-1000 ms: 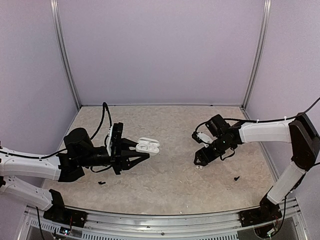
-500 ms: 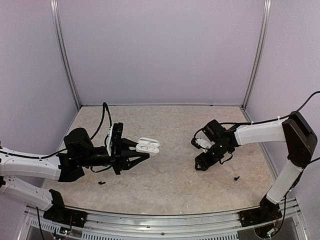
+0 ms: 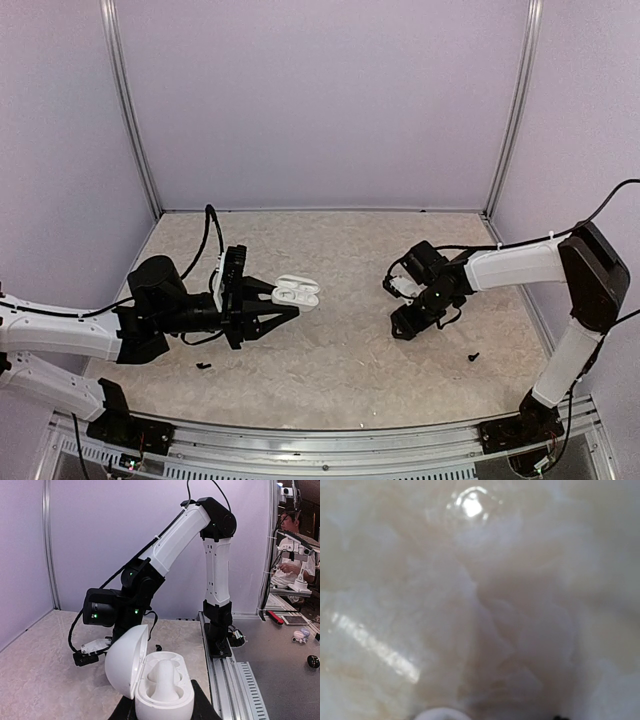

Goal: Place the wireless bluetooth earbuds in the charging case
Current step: Pick up the right earbud from the center of the board.

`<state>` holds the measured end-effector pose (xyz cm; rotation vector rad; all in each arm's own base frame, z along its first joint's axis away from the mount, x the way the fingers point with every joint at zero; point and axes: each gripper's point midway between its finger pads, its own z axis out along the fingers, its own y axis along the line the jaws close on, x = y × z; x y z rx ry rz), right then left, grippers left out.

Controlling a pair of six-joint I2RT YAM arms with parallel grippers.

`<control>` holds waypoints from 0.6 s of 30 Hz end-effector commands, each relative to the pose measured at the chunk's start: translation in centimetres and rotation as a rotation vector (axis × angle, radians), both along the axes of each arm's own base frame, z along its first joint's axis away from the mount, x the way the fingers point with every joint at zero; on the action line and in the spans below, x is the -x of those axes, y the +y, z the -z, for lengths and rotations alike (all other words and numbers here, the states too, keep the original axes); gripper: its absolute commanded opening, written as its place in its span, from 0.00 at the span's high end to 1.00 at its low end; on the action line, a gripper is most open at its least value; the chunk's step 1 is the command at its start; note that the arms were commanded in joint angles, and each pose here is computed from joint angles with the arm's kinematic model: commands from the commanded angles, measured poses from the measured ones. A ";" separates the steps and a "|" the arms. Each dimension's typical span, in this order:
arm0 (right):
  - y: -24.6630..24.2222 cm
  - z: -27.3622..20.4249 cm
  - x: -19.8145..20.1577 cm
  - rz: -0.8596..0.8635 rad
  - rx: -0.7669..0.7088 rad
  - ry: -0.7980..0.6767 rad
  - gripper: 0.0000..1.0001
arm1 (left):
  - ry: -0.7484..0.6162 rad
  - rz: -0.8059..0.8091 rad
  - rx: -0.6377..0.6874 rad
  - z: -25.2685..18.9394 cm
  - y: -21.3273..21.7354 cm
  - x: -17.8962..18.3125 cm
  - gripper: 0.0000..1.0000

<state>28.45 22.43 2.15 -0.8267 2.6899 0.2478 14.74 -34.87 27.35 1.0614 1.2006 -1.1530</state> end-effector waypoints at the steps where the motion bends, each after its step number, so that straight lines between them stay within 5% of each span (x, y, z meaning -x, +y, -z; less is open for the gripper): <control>1: -0.4 -0.1 -1.3 0.058 0.010 -0.029 0.39 | -0.019 -0.002 0.027 -0.7 0.2 0.0 0.87; 18: 0.9 -5.3 -1.7 0.023 -0.212 -0.077 0.37 | -0.020 0.001 0.029 -0.8 0.3 0.1 0.87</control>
